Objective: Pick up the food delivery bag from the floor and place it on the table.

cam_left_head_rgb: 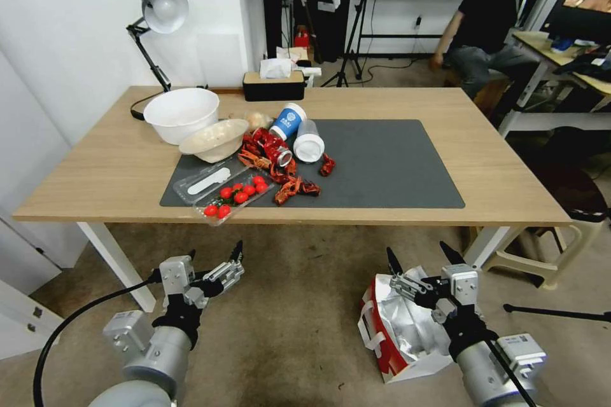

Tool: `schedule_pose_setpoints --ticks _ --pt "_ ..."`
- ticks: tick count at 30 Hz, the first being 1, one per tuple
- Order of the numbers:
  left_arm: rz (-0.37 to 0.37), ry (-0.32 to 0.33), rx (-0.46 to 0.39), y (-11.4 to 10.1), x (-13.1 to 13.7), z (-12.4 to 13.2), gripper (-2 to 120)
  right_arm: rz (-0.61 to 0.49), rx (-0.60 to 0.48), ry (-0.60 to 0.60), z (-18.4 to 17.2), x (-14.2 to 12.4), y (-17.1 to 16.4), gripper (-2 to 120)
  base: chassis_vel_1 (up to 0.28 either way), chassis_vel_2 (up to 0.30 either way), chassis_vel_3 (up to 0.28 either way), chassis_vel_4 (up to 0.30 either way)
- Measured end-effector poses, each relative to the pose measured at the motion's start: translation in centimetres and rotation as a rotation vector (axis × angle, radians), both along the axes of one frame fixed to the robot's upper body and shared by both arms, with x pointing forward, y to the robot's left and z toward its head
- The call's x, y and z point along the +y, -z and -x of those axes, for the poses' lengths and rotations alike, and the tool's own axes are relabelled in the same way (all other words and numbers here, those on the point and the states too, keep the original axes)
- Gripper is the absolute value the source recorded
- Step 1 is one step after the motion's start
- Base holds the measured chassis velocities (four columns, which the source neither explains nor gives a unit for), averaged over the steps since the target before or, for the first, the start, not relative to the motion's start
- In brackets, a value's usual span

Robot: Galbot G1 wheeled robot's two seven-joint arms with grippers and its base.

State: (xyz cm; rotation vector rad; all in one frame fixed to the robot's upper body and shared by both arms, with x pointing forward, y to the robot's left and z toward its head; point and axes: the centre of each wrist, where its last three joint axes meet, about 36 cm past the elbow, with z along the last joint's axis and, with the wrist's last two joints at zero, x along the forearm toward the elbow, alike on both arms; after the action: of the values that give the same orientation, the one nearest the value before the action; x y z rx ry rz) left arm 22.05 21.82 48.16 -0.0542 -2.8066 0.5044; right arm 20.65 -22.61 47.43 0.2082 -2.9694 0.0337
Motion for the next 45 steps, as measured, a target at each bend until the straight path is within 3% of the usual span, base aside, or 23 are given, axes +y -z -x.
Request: schedule_pose_setpoints --ticks 45 --pt "-0.023 -0.026 0.006 0.16 0.05 0.22 100 0.000 -0.001 0.005 0.03 0.12 0.07 100 0.000 0.000 0.000 0.000"
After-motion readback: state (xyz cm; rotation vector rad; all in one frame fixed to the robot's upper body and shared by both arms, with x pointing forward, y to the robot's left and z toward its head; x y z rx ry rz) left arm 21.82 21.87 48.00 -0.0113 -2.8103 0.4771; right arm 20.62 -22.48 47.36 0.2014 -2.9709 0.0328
